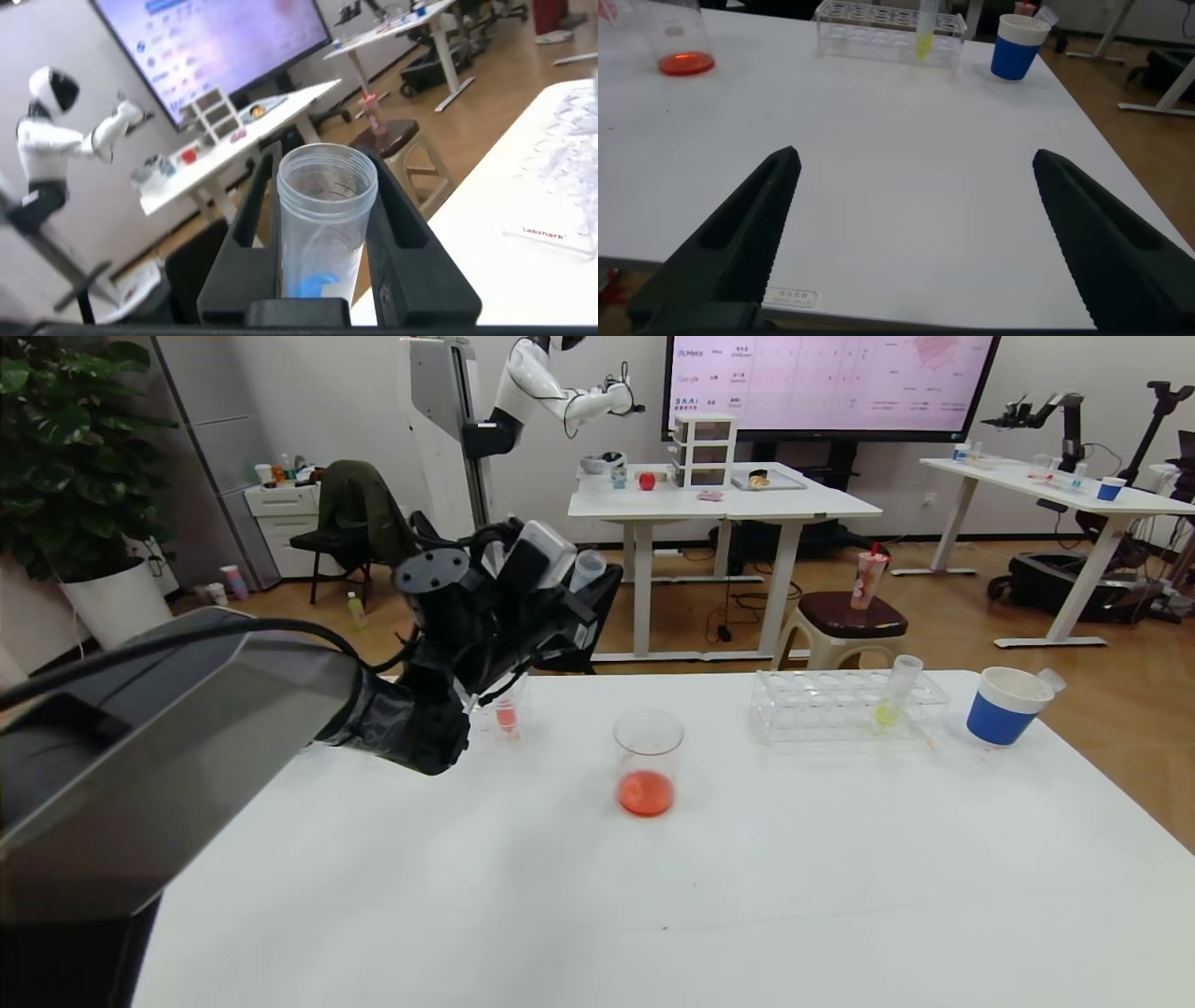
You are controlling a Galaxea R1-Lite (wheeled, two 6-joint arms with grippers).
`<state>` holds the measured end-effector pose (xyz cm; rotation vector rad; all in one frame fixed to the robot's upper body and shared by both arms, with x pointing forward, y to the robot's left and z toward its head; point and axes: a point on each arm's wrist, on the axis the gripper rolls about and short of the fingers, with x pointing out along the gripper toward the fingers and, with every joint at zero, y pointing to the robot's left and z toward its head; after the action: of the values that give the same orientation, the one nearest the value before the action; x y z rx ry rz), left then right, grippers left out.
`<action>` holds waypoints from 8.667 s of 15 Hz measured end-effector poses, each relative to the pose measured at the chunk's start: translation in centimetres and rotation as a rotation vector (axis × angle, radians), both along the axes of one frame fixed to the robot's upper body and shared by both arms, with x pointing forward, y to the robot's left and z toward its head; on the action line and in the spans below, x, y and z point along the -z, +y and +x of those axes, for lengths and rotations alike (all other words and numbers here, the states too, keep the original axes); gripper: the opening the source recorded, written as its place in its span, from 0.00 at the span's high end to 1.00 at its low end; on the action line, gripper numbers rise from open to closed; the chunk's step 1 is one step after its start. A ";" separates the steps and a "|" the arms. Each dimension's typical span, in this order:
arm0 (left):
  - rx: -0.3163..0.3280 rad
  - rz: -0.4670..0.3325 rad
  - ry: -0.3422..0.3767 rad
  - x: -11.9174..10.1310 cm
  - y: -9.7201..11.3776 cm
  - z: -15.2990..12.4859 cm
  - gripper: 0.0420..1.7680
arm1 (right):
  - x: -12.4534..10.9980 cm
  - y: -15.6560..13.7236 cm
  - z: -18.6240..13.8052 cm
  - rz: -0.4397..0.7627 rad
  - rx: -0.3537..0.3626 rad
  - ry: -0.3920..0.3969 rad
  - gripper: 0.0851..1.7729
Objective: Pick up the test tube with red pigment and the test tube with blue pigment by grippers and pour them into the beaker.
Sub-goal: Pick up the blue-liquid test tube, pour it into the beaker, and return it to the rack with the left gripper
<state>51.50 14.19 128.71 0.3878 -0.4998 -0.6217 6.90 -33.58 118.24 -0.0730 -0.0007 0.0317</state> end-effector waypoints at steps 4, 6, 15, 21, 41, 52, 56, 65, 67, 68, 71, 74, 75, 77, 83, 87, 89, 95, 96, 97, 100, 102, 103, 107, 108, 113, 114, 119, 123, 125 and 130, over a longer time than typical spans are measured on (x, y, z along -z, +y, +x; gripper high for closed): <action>0.101 0.199 -0.159 2.8 -0.9 0.8 0.72 | 0.0 0.0 0.0 0.000 0.001 0.000 0.02; 0.164 0.307 -0.270 3.7 -0.9 1.2 0.72 | 0.0 0.0 0.0 0.000 0.001 0.000 0.02; 0.282 0.551 -0.659 6.4 -0.5 3.7 0.72 | 0.0 0.0 0.0 0.000 0.000 0.000 0.02; 0.278 0.611 -0.756 7.5 -1.1 4.0 0.72 | 0.0 0.0 0.0 0.000 0.001 0.000 0.02; 0.224 0.730 -0.967 9.3 -1.0 4.3 0.72 | 0.0 0.0 0.0 0.000 0.001 0.000 0.02; 0.271 0.597 -0.765 8.2 -1.4 3.9 0.72 | 0.0 0.0 0.0 0.000 0.001 0.000 0.02; 0.166 0.328 -0.559 6.0 -2.2 2.9 0.72 | 0.0 0.0 0.0 0.000 0.000 0.000 0.02; -0.274 -0.319 0.030 6.3 -6.4 0.2 0.72 | 0.0 0.0 0.0 0.000 0.001 0.000 0.02; -0.305 -0.391 0.121 6.6 -6.2 0.2 0.72 | 0.0 0.0 0.0 0.000 0.001 0.000 0.02; -0.305 -0.404 0.156 6.7 -6.1 0.0 0.72 | 0.0 0.0 0.0 0.000 0.000 0.000 0.02; -0.319 -0.404 0.187 6.6 -5.3 -0.4 0.72 | 0.0 0.0 0.0 0.000 0.001 0.000 0.02; -0.338 -0.437 0.214 5.0 -3.5 -0.4 0.72 | 0.0 0.0 0.0 0.000 0.000 0.000 0.02; -0.350 -0.451 0.229 4.3 -2.4 -0.4 0.72 | 0.0 0.0 0.0 0.000 0.001 0.000 0.02; -0.413 -0.486 0.238 2.8 1.9 0.2 0.72 | 0.0 0.0 0.0 0.000 0.001 0.000 0.02; -0.621 -0.531 0.227 1.5 19.2 0.2 0.72 | 0.0 0.0 0.0 0.000 0.001 0.000 0.02; -0.732 -0.543 0.186 2.6 28.2 -1.0 0.72 | 0.0 0.0 0.0 0.000 0.001 0.000 0.02; -0.770 -0.544 0.193 3.8 29.9 -1.1 0.72 | 0.0 0.0 0.0 0.000 0.001 0.000 0.02; -0.802 -0.539 0.228 7.2 31.2 0.2 0.72 | 0.0 0.0 0.0 0.000 0.001 0.000 0.02; -0.803 -0.538 0.225 7.8 31.3 0.5 0.72 | 0.0 0.0 0.0 0.000 0.001 0.000 0.02; -0.804 -0.535 0.227 8.5 31.4 0.8 0.72 | 0.0 0.0 0.0 0.000 0.001 0.000 0.02; -0.812 -0.529 0.252 10.9 31.4 1.4 0.72 | 0.0 0.0 0.0 0.000 0.000 0.000 0.02; -0.816 -0.526 0.275 12.3 31.3 1.5 0.72 | 0.0 0.0 0.0 0.000 0.001 0.000 0.02; -0.818 -0.526 0.285 12.7 31.3 1.5 0.72 | 0.0 0.0 0.0 0.000 0.001 0.000 0.02; -0.824 -0.525 0.305 13.4 31.5 1.4 0.72 | 0.0 0.0 0.0 0.000 0.001 0.000 0.02; -0.825 -0.526 0.306 13.5 31.5 1.4 0.72 | 0.0 0.0 0.0 0.000 0.001 0.000 0.02; -0.825 -0.522 0.303 13.6 31.5 1.3 0.27 | 0.0 0.0 0.0 0.000 0.001 0.000 0.02; -0.825 -0.522 0.304 13.6 31.5 1.3 0.10 | 0.0 0.0 0.0 0.000 0.001 0.000 0.02; -0.804 -0.525 0.251 12.0 31.2 1.4 0.01 | 0.0 0.0 0.0 0.000 0.001 0.000 0.02; -0.688 -0.509 0.245 8.4 26.7 1.7 0.01 | 0.0 0.0 0.0 0.000 0.001 0.000 0.02; -0.628 -0.486 0.245 7.0 23.5 1.8 0.01 | 0.0 0.0 0.0 0.000 0.001 0.000 0.02; -0.593 -0.452 0.226 4.9 19.2 1.3 0.01 | 0.0 0.0 0.0 0.000 0.001 0.000 0.02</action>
<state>52.80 33.40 123.84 0.0227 -0.2728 0.0314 6.91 -33.57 118.23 -0.0730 -0.0003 0.0304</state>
